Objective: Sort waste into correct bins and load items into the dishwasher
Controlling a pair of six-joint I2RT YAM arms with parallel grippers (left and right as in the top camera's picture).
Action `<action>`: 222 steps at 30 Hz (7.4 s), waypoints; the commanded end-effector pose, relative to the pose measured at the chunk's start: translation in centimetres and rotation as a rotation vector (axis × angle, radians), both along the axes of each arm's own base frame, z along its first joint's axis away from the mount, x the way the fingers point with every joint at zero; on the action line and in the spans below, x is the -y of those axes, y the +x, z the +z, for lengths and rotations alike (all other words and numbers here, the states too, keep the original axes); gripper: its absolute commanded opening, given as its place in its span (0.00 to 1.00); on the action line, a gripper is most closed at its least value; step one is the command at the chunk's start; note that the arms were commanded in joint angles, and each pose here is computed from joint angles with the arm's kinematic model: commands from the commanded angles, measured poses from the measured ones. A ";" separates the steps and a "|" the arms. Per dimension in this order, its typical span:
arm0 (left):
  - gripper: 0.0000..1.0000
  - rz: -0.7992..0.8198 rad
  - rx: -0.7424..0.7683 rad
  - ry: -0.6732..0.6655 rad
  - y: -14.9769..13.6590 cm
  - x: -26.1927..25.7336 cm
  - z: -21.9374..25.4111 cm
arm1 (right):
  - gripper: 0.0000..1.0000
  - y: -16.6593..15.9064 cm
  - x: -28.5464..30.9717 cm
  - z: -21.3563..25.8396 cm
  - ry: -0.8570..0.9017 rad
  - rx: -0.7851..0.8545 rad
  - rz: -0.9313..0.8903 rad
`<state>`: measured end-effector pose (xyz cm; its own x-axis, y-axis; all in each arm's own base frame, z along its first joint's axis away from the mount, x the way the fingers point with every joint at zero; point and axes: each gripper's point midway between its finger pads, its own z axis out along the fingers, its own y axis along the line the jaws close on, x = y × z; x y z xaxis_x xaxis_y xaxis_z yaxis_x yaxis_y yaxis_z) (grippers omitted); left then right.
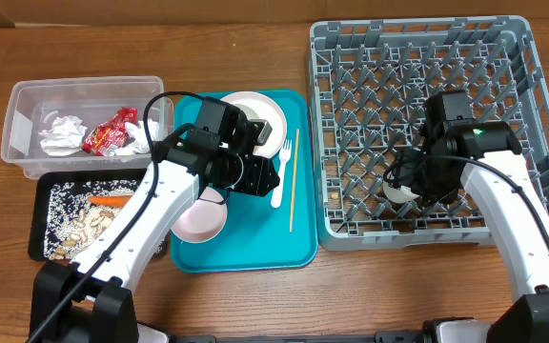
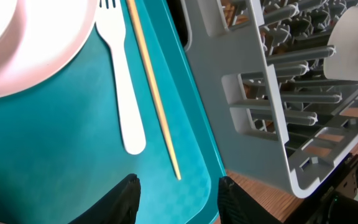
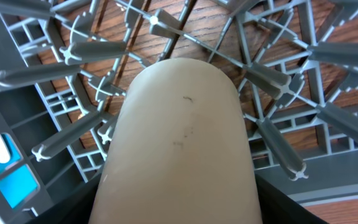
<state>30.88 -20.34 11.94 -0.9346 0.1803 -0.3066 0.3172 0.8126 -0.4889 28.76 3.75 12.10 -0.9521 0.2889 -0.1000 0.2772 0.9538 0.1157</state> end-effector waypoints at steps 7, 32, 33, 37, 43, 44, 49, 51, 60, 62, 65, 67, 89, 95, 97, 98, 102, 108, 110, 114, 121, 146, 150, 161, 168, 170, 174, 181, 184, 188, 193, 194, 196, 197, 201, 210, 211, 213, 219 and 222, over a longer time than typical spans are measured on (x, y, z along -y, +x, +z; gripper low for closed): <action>0.43 0.002 -0.018 0.015 -0.3 0.0 -0.7 | 0.80 -0.3 0.0 -0.3 -0.006 -0.013 0.000; 0.04 0.177 -0.115 0.200 -0.5 -6.1 -1.4 | 0.85 -0.6 0.0 -0.4 -0.006 -0.027 0.000; 0.04 0.172 -0.109 0.201 -0.4 -6.3 -1.0 | 0.85 -0.6 0.0 -0.4 -0.006 -0.027 0.000; 0.04 0.260 -0.103 0.297 -0.2 -9.4 0.3 | 0.85 -0.6 0.0 -0.4 -0.007 -0.027 0.000; 0.04 0.383 -0.221 0.393 -2.3 -12.8 -0.1 | 0.85 -0.6 0.0 -0.4 -0.006 -0.026 0.000; 0.04 0.386 -0.237 0.399 -2.7 -13.0 -0.2 | 0.85 -0.5 0.0 -0.4 -0.006 -0.024 0.000; 0.18 0.396 -0.273 0.452 -3.7 -13.9 -0.5 | 0.85 -0.4 -0.2 -0.4 0.005 -0.021 0.001; 0.22 0.393 -0.282 0.455 -4.0 -13.9 -0.8 | 0.85 -0.4 -0.2 -0.4 0.005 -0.020 0.001; 0.22 0.387 -0.355 0.556 -6.6 -15.6 -3.1 | 0.85 -0.4 -0.2 -0.4 0.005 -0.021 0.002; 0.18 0.415 -0.367 0.592 -7.0 -16.2 -3.5 | 0.85 -0.4 -0.2 -0.4 0.005 -0.021 0.001; 0.20 0.455 -0.374 0.606 -7.1 -16.6 -3.6 | 0.85 -0.5 -0.2 -0.4 0.005 -0.023 0.001; 0.23 0.466 -0.366 0.607 -6.9 -16.6 -3.7 | 0.85 -0.5 -0.2 -0.4 0.004 -0.024 0.002; 0.41 0.569 -0.274 0.666 -5.8 -18.3 -7.0 | 0.86 -0.5 -0.2 -0.4 0.004 -0.024 0.001; 0.42 0.566 -0.286 0.685 -6.9 -18.7 -8.8 | 0.86 -0.5 -0.3 -0.4 0.012 -0.024 0.002; 0.40 0.564 -0.290 0.687 -7.2 -18.7 -9.0 | 0.86 -0.5 -0.3 -0.4 0.012 -0.024 0.002; 0.39 0.564 -0.291 0.688 -7.2 -18.7 -9.0 | 0.86 -0.5 -0.3 -0.4 0.012 -0.024 0.002; 0.30 0.563 -0.293 0.684 -7.2 -18.7 -9.0 | 0.86 -0.5 -0.3 -0.4 0.012 -0.024 0.002; 0.15 0.534 -0.307 0.638 -7.1 -17.8 -8.8 | 0.86 -0.5 -0.3 -0.3 0.012 -0.022 0.002; 0.13 0.528 -0.315 0.605 -7.0 -17.2 -8.7 | 0.86 -0.5 -0.3 -0.3 0.012 -0.021 0.002; 0.08 0.513 -0.327 0.511 -6.3 -15.5 -8.0 | 0.86 -0.5 -0.3 -0.3 0.012 -0.021 0.003; 0.08 0.499 -0.294 0.478 -4.7 -14.8 -6.0 | 0.87 -0.5 -0.3 -0.3 0.012 -0.021 0.003; 0.59 0.467 -0.329 0.633 -6.5 -19.0 -6.0 | 0.88 -0.5 -0.3 -0.4 0.012 -0.024 0.003; 0.58 0.466 -0.351 0.648 -7.4 -19.3 -6.9 | 0.88 -0.5 -0.3 -0.4 0.012 -0.024 0.003; 0.57 0.468 -0.345 0.638 -8.2 -19.2 -9.3 | 0.88 -0.5 -0.3 -0.4 0.012 -0.024 0.003; 0.41 0.462 -0.346 0.584 -7.9 -18.3 -9.5 | 0.88 -0.5 -0.3 -0.3 0.012 -0.021 0.003; 0.32 0.459 -0.348 0.558 -7.7 -17.9 -9.4 | 0.88 -0.5 -0.3 -0.3 0.013 -0.022 0.003; 0.26 0.443 -0.352 0.502 -7.3 -16.8 -8.9 | 0.88 -0.5 -0.3 -0.3 0.013 -0.022 0.003; 0.27 0.431 -0.340 0.535 -6.5 -17.3 -6.8 | 0.88 -0.5 -0.3 -0.3 0.013 -0.021 0.003; 0.30 0.431 -0.339 0.535 -6.2 -17.3 -5.9 | 0.88 -0.5 -0.3 -0.3 0.013 -0.021 0.003; 0.31 0.432 -0.333 0.522 -5.8 -17.0 -5.3 | 0.88 -0.4 -0.3 -0.3 0.013 -0.021 0.003; 0.40 0.429 -0.331 0.503 -5.7 -16.7 -5.3 | 0.88 -0.4 -0.3 -0.3 0.013 -0.020 0.003; 0.43 0.430 -0.330 0.503 -5.6 -16.7 -5.3 | 0.88 -0.4 -0.3 -0.3 0.013 -0.020 0.003; 0.45 0.429 -0.332 0.503 -5.7 -16.7 -5.3 | 0.88 -0.5 -0.3 -0.3 0.013 -0.021 0.003; 0.45 0.429 -0.333 0.503 -5.7 -16.7 -5.3 | 0.88 -0.5 -0.3 -0.3 0.013 -0.021 0.003; 0.45 0.422 -0.341 0.471 -5.7 -16.1 -5.3 | 0.88 -0.4 -0.3 -0.3 0.012 -0.021 0.003; 0.43 0.319 -0.325 0.386 -5.8 -13.0 -5.0 | 0.88 -0.4 -0.3 -0.3 0.013 -0.020 0.002; 0.43 0.307 -0.319 0.388 -5.8 -12.7 -5.1 | 0.88 -0.4 -0.3 -0.3 0.013 -0.021 0.003; 0.44 0.292 -0.308 0.386 -5.7 -12.2 -5.0 | 0.88 -0.4 -0.4 -0.3 0.013 -0.020 0.002; 0.39 0.270 -0.304 0.382 -6.0 -11.0 -5.0 | 0.88 -0.5 -0.3 -0.3 0.013 -0.021 0.003; 0.40 0.281 -0.302 0.379 -5.8 -10.7 -5.0 | 0.88 -0.4 -0.3 -0.3 0.013 -0.021 0.003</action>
<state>24.17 -8.87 5.93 -0.9975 -0.0392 0.0593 -0.0479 0.9869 -0.1542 28.48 3.95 12.06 -0.9530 0.2905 -0.0856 0.2792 0.9522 0.1238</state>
